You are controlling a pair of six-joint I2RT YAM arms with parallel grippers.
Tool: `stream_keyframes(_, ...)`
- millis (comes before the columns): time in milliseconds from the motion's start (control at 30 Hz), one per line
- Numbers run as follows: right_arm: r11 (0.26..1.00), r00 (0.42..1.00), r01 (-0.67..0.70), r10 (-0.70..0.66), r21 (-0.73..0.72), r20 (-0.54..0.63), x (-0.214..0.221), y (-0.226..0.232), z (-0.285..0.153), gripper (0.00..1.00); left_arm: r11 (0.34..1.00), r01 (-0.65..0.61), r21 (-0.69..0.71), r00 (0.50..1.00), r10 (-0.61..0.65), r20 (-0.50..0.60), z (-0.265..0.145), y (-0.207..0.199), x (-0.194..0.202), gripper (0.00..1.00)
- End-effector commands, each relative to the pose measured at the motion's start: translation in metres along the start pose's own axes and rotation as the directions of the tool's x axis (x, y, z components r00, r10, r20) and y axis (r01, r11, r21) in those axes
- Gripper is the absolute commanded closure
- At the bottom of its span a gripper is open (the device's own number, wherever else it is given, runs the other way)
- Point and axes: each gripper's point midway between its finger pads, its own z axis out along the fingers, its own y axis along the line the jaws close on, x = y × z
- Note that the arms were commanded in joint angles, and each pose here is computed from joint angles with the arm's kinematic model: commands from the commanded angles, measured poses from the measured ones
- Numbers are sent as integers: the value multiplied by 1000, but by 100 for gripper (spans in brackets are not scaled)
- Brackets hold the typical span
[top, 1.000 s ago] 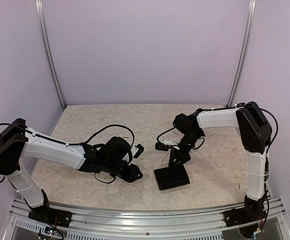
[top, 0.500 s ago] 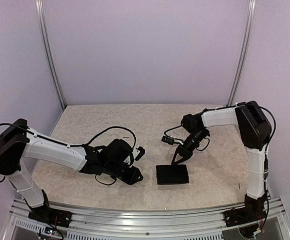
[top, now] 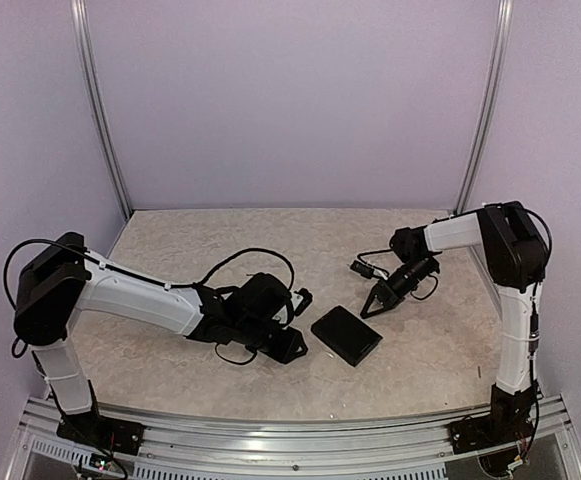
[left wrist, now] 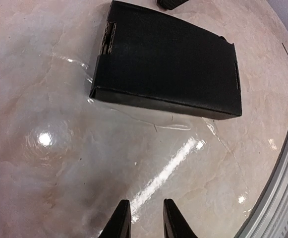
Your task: Fold the paper box
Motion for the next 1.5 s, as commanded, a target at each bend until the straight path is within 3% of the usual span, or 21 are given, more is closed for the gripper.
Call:
stream_keyframes(0, 996, 999, -11, 14, 85, -37, 24, -13, 3, 94, 999, -3, -34, 1000, 2, -12, 22, 1, -25, 76)
stream_keyframes(133, 999, 1000, -12, 12, 46, -14, 39, 7, 6, 90, 995, 16, -97, 999, -19, -27, 30, 15, -41, 76)
stream_keyframes(400, 968, 963, 218, -234, -122, -134, 77, 106, 50, 68, 983, 96, -159, 993, -105, -53, 4, 34, -38, 76)
stream_keyframes(467, 947, 947, 264, -290, -181, -137, 76, 130, 57, 67, 978, 104, -183, 992, -114, -48, -5, 36, -35, 76)
stream_keyframes(600, 926, 932, 305, -339, -224, -131, 67, 148, 46, 66, 975, 109, -194, 992, -120, -48, -16, 35, -27, 76)
stream_keyframes(733, 893, 903, 411, -427, -184, -50, 50, 152, 9, 58, 983, 69, -168, 996, -77, -40, -19, 25, -32, 76)
stream_keyframes(767, 882, 887, 452, -460, -133, -35, 46, 149, 0, 52, 985, 56, -162, 997, -64, -40, -17, 23, -34, 76)
stream_keyframes(800, 864, 865, 499, -501, -58, -14, 39, 145, -11, 20, 989, 35, -143, 999, -41, -33, -16, 18, -40, 76)
stream_keyframes(833, 833, 833, 551, -553, 53, 15, 29, 141, -24, 3, 992, 13, -129, 1000, -17, -24, -14, 14, -46, 76)
stream_keyframes(867, 789, 798, 585, -601, 186, 44, 16, 135, -38, 1, 994, -7, -107, 1000, 6, -15, -13, 7, -53, 76)
stream_keyframes(933, 680, 710, 581, -692, 447, 131, -9, 130, -75, 0, 996, -36, -80, 999, 34, -23, -6, -2, -64, 76)
stream_keyframes(967, 661, 685, 547, -706, 514, 180, -18, 130, -89, 0, 997, -50, -59, 999, 49, -19, -4, -8, -71, 76)
stream_keyframes(1033, 708, 715, 488, -659, 511, 231, -31, 119, -91, 0, 997, -75, -29, 997, 74, -23, 5, -18, -78, 76)
stream_keyframes(1133, 739, 740, 604, -659, 300, 135, -16, 113, -55, 0, 996, -83, 32, 996, 84, -28, 20, -30, -84, 76)
stream_keyframes(1200, 784, 785, 580, -611, 223, 105, -12, 102, -40, 6, 997, -67, 40, 996, 69, -58, 29, -31, -81, 76)
stream_keyframes(1267, 799, 808, 554, -584, 234, 78, -11, 87, -31, 14, 998, -43, 39, 995, 47, -91, 38, -28, -71, 77)
stream_keyframes(1300, 798, 813, 542, -577, 264, 74, -12, 80, -30, 12, 999, -32, 37, 994, 35, -102, 40, -25, -66, 77)
stream_keyframes(1333, 792, 813, 534, -577, 295, 77, -13, 75, -31, 2, 999, -20, 37, 994, 24, -111, 40, -24, -60, 77)
stream_keyframes(1467, 741, 755, 573, -644, 350, 125, -17, 83, -37, 0, 999, 8, 44, 993, -3, -117, 34, -19, -47, 77)
